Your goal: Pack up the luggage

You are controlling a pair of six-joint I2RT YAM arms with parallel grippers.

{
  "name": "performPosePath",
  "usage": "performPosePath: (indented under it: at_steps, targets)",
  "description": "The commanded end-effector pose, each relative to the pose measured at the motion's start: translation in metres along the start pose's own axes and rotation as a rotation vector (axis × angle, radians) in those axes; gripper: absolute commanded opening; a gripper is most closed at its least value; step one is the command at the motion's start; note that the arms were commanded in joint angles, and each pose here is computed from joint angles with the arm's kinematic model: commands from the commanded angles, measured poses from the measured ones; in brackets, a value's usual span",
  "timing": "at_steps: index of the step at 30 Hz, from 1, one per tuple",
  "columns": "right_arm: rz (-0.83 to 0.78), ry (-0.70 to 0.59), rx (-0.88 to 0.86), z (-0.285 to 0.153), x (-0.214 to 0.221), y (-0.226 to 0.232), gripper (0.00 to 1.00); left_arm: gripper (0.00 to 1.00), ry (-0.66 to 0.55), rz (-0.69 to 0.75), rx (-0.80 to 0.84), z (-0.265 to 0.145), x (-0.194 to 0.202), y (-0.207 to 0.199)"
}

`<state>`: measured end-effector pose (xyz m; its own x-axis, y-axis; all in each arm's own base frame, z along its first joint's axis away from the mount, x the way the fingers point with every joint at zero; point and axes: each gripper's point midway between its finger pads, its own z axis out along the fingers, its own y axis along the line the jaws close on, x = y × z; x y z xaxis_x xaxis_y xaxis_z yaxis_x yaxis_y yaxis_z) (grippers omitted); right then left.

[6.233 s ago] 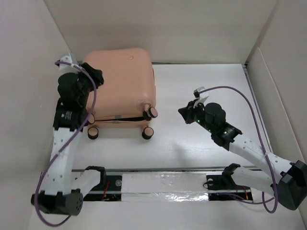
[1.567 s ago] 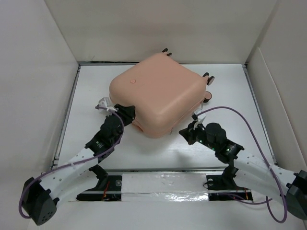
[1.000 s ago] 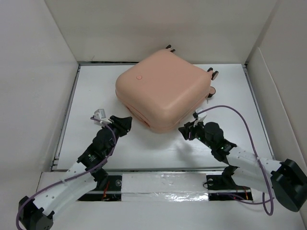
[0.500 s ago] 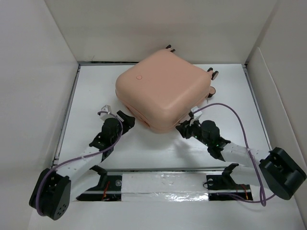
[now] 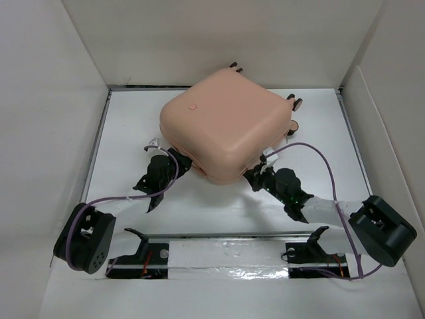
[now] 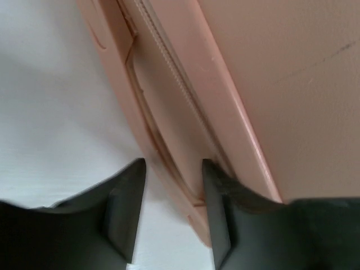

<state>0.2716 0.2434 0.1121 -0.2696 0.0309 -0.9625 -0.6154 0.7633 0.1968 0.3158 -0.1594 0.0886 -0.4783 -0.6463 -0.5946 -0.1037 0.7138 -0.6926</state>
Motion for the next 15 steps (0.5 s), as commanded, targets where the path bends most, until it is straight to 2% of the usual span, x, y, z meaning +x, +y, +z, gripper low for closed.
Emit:
performPosePath:
  at_steps: [1, 3, 8, 9, 10, 12, 13, 15]
  targets:
    - [0.017, -0.181, -0.037, 0.0, -0.047, 0.018, 0.0, 0.36, -0.068, -0.028, 0.11, 0.007, -0.023, -0.033]
    - [0.028, -0.165, -0.066, -0.004, -0.041, 0.032, 0.0, 0.27, -0.052, -0.035, 0.133, 0.01, -0.017, -0.034]
    - [0.063, -0.001, -0.099, -0.016, 0.002, 0.063, 0.0, 0.08, -0.071, -0.066, 0.171, 0.014, -0.015, -0.043]
    - [0.058, 0.03, -0.143, -0.021, 0.01, 0.082, 0.0, 0.0, -0.09, -0.077, 0.162, 0.015, -0.019, -0.042]
    - [0.046, 0.094, -0.148, -0.024, 0.024, 0.089, 0.0, 0.0, -0.089, -0.077, 0.165, 0.015, -0.016, -0.044]
    - [0.045, 0.127, -0.153, -0.023, 0.024, 0.108, 0.0, 0.0, -0.1, -0.103, 0.183, 0.016, -0.018, -0.047]
    - [0.011, 0.203, -0.173, -0.029, 0.044, 0.125, 0.0, 0.0, -0.103, -0.11, 0.188, 0.016, -0.019, -0.049]
    - [0.009, 0.196, -0.177, -0.023, 0.033, 0.147, 0.0, 0.0, -0.095, -0.117, 0.194, 0.018, -0.016, -0.049]
